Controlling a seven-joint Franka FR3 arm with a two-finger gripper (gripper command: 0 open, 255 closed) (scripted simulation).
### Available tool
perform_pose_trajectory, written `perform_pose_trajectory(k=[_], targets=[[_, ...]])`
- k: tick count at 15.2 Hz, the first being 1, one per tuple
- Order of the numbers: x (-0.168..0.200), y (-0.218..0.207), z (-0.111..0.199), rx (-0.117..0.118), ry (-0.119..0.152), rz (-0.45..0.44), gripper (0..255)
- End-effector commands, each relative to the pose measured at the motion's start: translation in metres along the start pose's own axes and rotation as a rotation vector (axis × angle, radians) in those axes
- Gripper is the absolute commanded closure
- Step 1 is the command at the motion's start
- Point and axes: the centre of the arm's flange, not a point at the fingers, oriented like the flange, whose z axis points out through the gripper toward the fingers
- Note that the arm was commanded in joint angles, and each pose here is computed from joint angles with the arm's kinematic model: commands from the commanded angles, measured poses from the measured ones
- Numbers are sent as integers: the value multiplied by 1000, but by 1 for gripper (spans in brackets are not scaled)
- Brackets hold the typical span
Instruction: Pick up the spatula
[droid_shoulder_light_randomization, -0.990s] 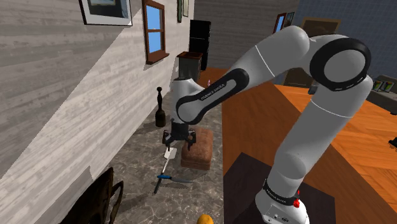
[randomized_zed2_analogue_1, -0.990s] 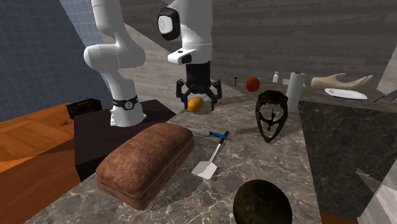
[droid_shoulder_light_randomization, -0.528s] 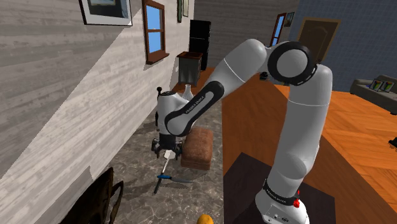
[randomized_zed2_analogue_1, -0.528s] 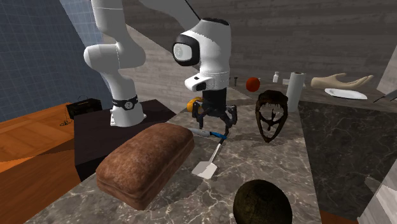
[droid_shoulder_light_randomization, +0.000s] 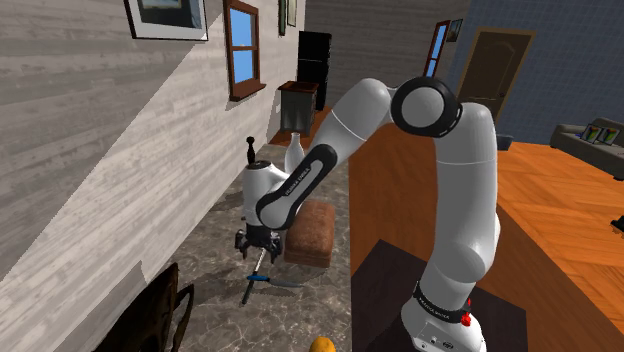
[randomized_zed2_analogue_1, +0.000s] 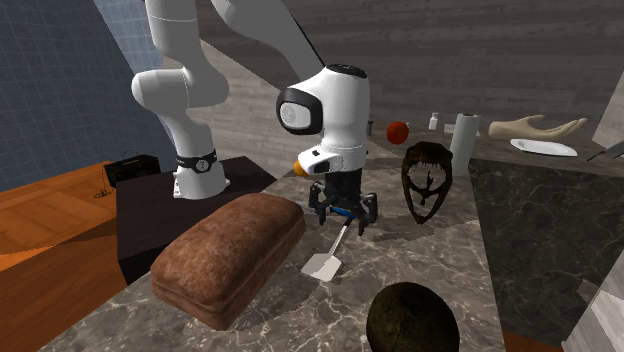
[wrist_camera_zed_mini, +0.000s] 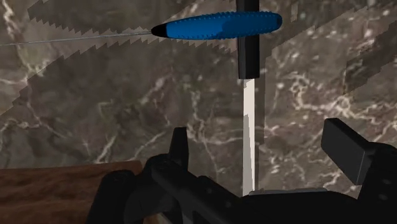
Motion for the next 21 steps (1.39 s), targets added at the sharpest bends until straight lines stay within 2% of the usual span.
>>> perform_pose_trajectory(k=[1, 3, 4, 13, 21], targets=[[2, 0, 8, 0, 0, 0, 0], [2, 0, 8, 0, 0, 0, 0], [1, 0, 8, 0, 0, 0, 255], [2, 0, 8, 0, 0, 0, 255], [-1, 0, -35, 0, 0, 0, 255]])
